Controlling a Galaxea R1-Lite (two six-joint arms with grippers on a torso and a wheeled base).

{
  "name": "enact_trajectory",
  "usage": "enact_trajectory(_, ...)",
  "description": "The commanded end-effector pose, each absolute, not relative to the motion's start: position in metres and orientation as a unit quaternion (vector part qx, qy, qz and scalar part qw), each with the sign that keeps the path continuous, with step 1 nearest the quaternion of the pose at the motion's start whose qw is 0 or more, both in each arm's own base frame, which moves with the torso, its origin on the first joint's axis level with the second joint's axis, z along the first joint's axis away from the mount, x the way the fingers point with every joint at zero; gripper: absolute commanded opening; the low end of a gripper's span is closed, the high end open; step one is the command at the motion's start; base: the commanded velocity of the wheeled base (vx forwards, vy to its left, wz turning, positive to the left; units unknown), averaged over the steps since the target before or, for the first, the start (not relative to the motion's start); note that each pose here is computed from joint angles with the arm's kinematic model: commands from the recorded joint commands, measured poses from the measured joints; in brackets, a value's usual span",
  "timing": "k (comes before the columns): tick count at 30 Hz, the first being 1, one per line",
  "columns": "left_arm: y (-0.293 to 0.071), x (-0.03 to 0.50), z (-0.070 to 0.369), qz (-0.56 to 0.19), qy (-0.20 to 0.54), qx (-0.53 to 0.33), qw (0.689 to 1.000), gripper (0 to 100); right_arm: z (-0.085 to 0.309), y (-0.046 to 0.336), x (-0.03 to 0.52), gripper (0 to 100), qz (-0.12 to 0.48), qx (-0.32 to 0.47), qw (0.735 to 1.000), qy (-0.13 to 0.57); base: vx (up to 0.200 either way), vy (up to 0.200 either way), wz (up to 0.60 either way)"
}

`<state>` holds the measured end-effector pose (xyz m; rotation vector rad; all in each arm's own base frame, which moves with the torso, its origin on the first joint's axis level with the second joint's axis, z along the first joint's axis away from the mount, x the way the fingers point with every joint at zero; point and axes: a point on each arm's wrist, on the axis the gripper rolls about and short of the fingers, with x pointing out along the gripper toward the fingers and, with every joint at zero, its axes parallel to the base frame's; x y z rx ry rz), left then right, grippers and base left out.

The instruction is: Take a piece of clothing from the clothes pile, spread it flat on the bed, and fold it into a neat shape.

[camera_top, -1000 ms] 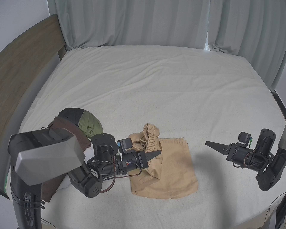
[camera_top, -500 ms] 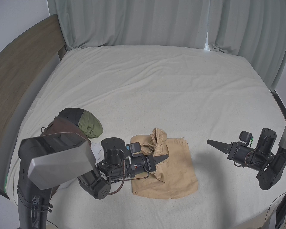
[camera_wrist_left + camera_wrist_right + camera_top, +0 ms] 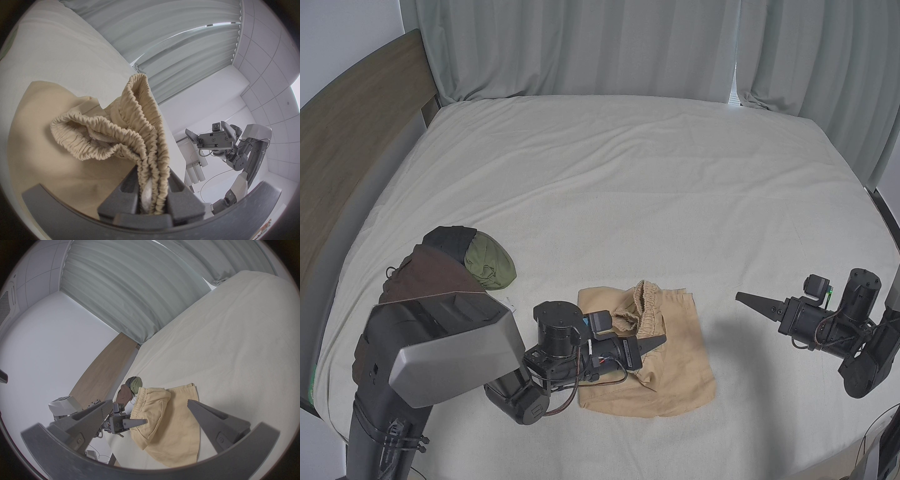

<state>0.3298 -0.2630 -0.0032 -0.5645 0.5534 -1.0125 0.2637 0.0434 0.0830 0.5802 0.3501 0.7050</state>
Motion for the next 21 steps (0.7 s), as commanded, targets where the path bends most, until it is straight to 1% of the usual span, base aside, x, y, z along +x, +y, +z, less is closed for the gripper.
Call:
enact_trajectory(1, -0.265, 0.331, -0.008, -0.47, 0.26, -0.263, 0.801, 0, 0.083, 0.044, 0.264, 100, 0.34, 0.279, 0.882, 0.168, 0.0, 0.0, 0.0)
enact_trajectory(2, -0.265, 0.331, -0.007, -0.471, 0.258, -0.263, 0.801, 0, 0.083, 0.044, 0.264, 100, 0.34, 0.279, 0.882, 0.168, 0.0, 0.0, 0.0)
enact_trajectory(3, -0.265, 0.331, -0.007, -0.471, 0.258, -0.263, 0.801, 100, 0.083, 0.044, 0.264, 100, 0.34, 0.279, 0.882, 0.168, 0.0, 0.0, 0.0)
enact_trajectory(14, -0.264, 0.332, -0.009, -0.465, 0.258, -0.263, 0.805, 100, 0.081, 0.045, 0.263, 100, 0.34, 0.279, 0.882, 0.172, 0.0, 0.0, 0.0)
enact_trajectory(21, -0.249, 0.334, 0.002, -0.454, 0.239, -0.268, 0.816, 100, 0.079, 0.047, 0.262, 100, 0.343, 0.278, 0.88, 0.178, 0.0, 0.0, 0.0)
